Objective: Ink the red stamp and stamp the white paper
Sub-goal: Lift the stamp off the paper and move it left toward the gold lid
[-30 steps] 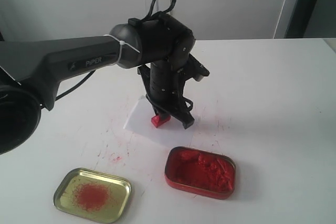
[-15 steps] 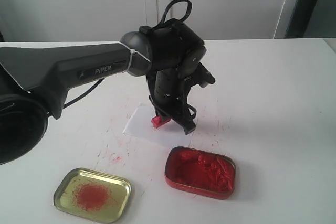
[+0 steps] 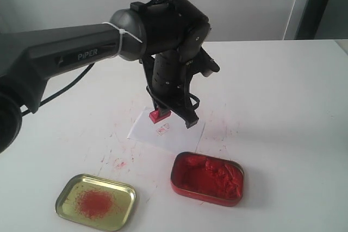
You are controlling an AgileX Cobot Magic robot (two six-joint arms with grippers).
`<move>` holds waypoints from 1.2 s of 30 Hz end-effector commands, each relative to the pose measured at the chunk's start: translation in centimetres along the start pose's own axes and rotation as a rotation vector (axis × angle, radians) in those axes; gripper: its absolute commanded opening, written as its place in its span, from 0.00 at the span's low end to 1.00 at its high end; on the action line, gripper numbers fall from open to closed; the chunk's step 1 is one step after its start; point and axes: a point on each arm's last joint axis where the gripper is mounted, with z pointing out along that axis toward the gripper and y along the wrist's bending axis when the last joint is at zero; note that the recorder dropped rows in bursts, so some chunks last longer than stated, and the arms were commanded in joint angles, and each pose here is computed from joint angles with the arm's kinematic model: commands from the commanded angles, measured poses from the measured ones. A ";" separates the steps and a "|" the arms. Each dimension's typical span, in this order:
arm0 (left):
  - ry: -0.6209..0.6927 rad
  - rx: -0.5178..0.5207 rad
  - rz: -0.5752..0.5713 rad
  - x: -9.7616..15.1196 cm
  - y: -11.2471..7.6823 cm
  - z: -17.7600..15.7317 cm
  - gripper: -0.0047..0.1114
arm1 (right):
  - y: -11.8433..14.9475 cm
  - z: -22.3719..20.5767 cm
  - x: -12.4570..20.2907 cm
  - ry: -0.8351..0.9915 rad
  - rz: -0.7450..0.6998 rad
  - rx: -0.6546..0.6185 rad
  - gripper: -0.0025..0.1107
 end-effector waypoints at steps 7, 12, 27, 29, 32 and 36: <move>0.039 0.148 0.000 1.2 0.6 -1.0 0.04 | 0.0 0.0 0.0 -0.015 -0.003 0.004 0.02; 0.050 0.215 -0.030 2.1 2.3 -1.2 0.04 | 0.0 0.0 0.0 -0.015 -0.003 0.004 0.02; -0.005 0.319 -0.157 8.4 6.0 -1.1 0.04 | 0.0 0.0 0.0 -0.015 -0.003 0.004 0.02; -0.012 0.341 -0.177 9.3 6.3 -0.9 0.04 | 0.0 0.0 0.0 -0.015 -0.003 0.004 0.02; -0.031 0.362 -0.210 10.6 6.8 -0.7 0.04 | 0.0 0.0 0.0 -0.015 -0.003 0.004 0.02; -0.067 0.423 -0.238 12.2 7.3 -0.4 0.04 | 0.0 0.0 0.0 -0.015 -0.003 0.004 0.02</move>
